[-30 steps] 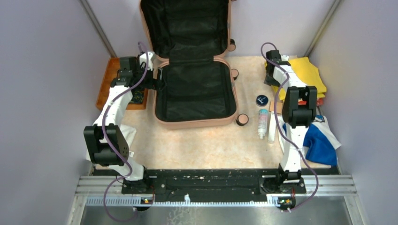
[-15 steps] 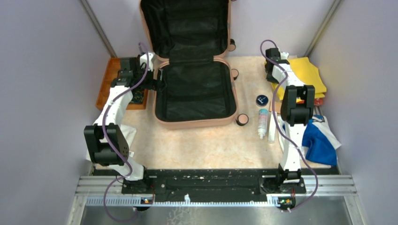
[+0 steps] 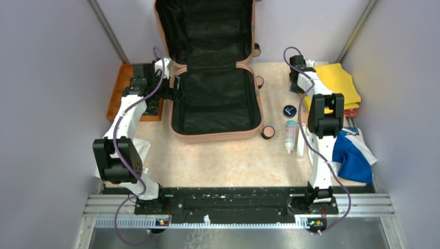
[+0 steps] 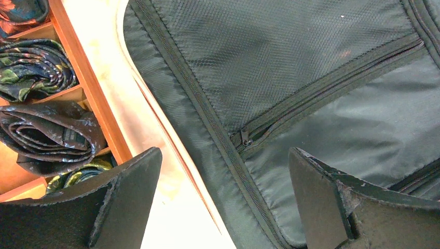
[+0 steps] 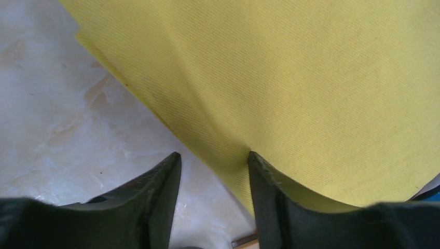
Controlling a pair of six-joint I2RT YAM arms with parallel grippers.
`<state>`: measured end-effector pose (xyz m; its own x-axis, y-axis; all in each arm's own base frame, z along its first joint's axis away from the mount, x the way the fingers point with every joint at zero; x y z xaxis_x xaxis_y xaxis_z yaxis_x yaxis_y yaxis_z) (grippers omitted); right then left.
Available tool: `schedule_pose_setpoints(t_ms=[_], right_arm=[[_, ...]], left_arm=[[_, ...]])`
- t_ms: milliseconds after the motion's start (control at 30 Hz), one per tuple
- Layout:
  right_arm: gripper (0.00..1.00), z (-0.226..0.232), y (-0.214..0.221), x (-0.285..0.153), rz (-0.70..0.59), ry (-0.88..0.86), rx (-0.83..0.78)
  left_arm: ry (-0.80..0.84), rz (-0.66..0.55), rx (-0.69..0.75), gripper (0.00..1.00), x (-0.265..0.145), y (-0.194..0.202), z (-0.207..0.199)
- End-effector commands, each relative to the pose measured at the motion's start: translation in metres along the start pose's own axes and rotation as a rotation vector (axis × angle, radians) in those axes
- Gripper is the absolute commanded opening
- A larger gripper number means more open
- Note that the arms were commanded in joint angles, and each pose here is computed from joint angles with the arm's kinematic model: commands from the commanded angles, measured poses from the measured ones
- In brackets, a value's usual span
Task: Pack the luggage
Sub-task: Pick up the clothes from the corner of the board.
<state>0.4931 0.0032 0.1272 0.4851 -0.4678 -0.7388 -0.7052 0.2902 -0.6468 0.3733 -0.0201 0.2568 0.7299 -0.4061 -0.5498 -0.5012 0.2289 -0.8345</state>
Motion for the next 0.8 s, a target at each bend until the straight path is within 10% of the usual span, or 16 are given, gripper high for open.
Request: schedule_pose_setpoints(t_ms=[0, 433, 767], right_arm=[[0.44, 0.005, 0.003, 0.007, -0.017, 0.048, -0.007], [0.0, 0.002, -0.027, -0.032, -0.147, 0.009, 0.045], [0.0, 0.027, -0.028, -0.067, -0.155, -0.17, 0.011]], left_arm=[[0.012, -0.003, 0.01, 0.98, -0.001, 0.001, 0.0], [0.024, 0.029, -0.01, 0.98, 0.007, 0.014, 0.0], [0.022, 0.016, -0.004, 0.98, 0.007, 0.012, 0.0]])
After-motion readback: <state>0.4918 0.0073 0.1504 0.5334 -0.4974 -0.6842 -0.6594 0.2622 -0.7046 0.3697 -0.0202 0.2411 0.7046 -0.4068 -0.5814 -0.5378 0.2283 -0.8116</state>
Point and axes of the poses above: each gripper's point midway between its finger pads, its own x axis out along the fingers, its own z axis along the line the jaws close on, y = z × x, the point moved 9 cm from there along -x, back along the fingers, and after that the axes turned 5 degrees about x, right-handed, at the moved point
